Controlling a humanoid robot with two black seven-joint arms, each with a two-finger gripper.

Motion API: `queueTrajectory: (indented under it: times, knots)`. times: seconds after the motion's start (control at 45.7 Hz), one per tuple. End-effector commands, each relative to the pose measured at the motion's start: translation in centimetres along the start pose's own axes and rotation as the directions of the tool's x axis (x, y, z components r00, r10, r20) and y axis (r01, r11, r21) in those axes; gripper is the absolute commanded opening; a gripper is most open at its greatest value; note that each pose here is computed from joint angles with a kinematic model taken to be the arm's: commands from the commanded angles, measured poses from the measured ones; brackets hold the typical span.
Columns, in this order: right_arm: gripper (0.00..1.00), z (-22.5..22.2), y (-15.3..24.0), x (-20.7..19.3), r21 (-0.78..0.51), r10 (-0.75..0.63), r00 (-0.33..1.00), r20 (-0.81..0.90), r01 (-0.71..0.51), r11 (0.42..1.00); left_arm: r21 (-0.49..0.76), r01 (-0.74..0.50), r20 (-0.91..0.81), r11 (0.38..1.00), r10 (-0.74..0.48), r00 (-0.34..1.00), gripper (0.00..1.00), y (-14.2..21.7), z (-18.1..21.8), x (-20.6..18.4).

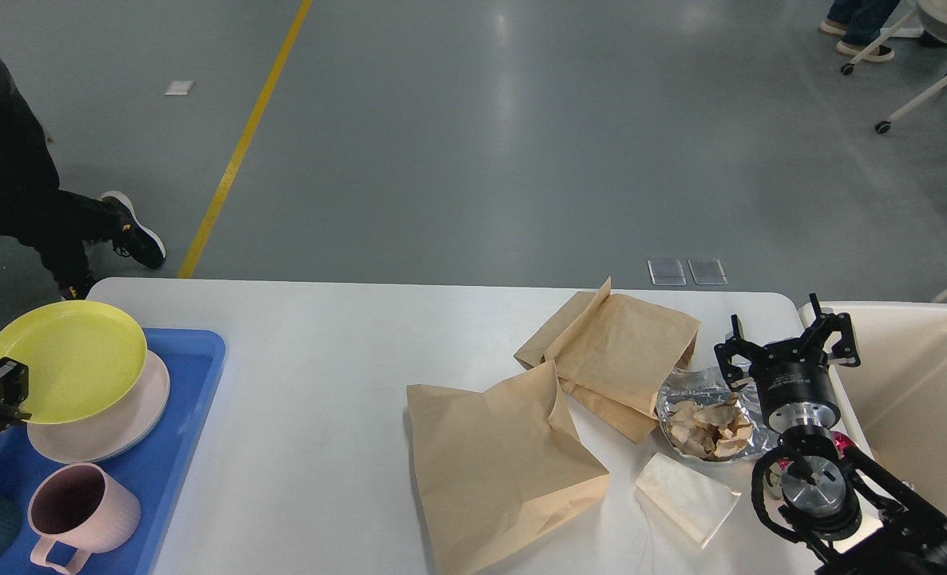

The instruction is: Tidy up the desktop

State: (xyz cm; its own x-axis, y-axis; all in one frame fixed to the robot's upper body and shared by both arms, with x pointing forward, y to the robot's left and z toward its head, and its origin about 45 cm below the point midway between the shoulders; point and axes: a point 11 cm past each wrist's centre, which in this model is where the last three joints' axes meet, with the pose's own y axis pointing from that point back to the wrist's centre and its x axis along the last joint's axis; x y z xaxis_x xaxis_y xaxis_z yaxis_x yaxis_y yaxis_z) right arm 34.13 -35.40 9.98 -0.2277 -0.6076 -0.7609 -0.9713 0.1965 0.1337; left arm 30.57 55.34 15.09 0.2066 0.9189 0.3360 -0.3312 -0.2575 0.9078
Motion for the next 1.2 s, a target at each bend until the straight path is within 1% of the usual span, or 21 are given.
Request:
queueTrajectory:
  times: [0.0,0.066,0.197,0.263,0.284,0.328,0.394,0.416,0.46,0.481,0.503,0.525,0.547,0.591,0.613,0.635,0.678,1.028,1.116,1.182]
  knots:
    - [1.00,0.0,0.0,0.0,0.000,-0.001,1.000,0.000,0.001,1.000,0.003,0.020,0.019,1.000,-0.020,1.000,0.95,-0.2,0.1,-0.9]
    - [1.00,0.0,0.0,0.0,0.000,-0.001,1.000,0.000,0.001,1.000,0.002,0.005,0.007,1.000,-0.005,1.000,0.95,0.1,-0.5,0.0]
    - [1.00,0.0,0.0,0.0,0.000,0.000,1.000,0.000,0.000,1.000,0.008,-0.014,0.016,1.000,0.014,1.000,0.93,-0.2,-0.5,-0.2]
    - [1.00,0.0,0.0,0.0,0.000,0.000,1.000,0.000,0.000,1.000,0.004,-0.051,0.012,0.999,0.051,0.999,0.86,-0.2,-0.4,0.2]
    - [1.00,0.0,0.0,0.0,0.000,0.000,1.000,0.000,0.000,1.000,0.010,-0.066,0.010,0.998,0.066,0.998,0.82,-0.2,-0.4,0.3]
    - [1.00,0.0,0.0,0.0,0.000,0.000,1.000,0.000,0.000,1.000,0.017,-0.072,0.008,0.997,0.071,0.997,0.56,-0.3,-0.4,0.2]
    - [1.00,0.0,0.0,0.0,0.000,0.000,1.000,0.000,0.000,1.000,0.027,-0.028,0.020,0.999,0.027,0.999,0.02,-0.4,-0.7,-0.5]
    - [1.00,0.0,0.0,0.0,0.000,0.000,1.000,0.000,0.000,1.000,0.029,-0.007,0.025,1.000,0.006,1.000,0.00,-0.5,-0.8,-0.8]
    - [1.00,0.0,0.0,0.0,0.000,0.000,1.000,0.000,0.000,1.000,0.026,0.021,0.029,0.999,-0.021,0.999,0.00,-0.6,-0.7,-1.3]
    - [1.00,0.0,0.0,0.0,0.000,-0.001,1.000,0.000,0.001,1.000,0.023,0.027,0.027,0.999,-0.027,0.999,0.00,-0.5,-0.8,-1.2]
    - [1.00,0.0,0.0,0.0,0.000,0.000,1.000,0.000,0.000,1.000,0.017,0.028,0.025,0.999,-0.029,0.999,0.05,-0.4,-0.7,-1.1]
    - [1.00,0.0,0.0,0.0,0.000,0.000,1.000,0.000,0.000,1.000,0.013,0.022,0.021,1.000,-0.023,1.000,0.12,-0.3,-0.8,-0.8]
    - [1.00,0.0,0.0,0.0,0.000,0.000,1.000,0.000,0.000,1.000,0.012,0.018,0.019,1.000,-0.018,1.000,0.27,-0.3,-0.8,-0.7]
    - [1.00,0.0,0.0,0.0,0.000,0.000,1.000,0.000,0.000,1.000,0.006,-0.002,0.011,1.000,0.001,1.000,0.68,-0.2,-0.8,-0.1]
    - [1.00,0.0,0.0,0.0,0.000,-0.001,1.000,0.000,0.001,1.000,0.001,-0.016,0.008,1.000,0.016,1.000,0.79,-0.1,-0.7,0.3]
    - [1.00,0.0,0.0,0.0,0.000,0.000,1.000,0.000,0.000,1.000,0.001,-0.026,0.006,1.000,0.026,1.000,0.85,0.0,-0.7,0.5]
    - [1.00,0.0,0.0,0.0,0.000,-0.001,1.000,0.000,0.001,1.000,0.001,-0.035,0.005,0.999,0.035,0.999,0.87,0.1,-0.7,0.7]
    - [1.00,0.0,0.0,0.0,0.000,0.000,1.000,0.000,0.000,1.000,0.006,-0.035,0.006,0.999,0.034,0.999,0.87,0.3,-0.6,0.8]
    - [1.00,0.0,0.0,0.0,0.000,0.000,1.000,0.000,0.000,1.000,-0.018,-0.012,0.009,1.000,0.012,1.000,0.95,0.8,0.7,0.7]
    - [1.00,0.0,0.0,0.0,0.000,-0.001,1.000,0.000,0.001,1.000,-0.050,0.016,0.015,0.999,-0.016,1.000,0.96,1.6,2.0,0.8]
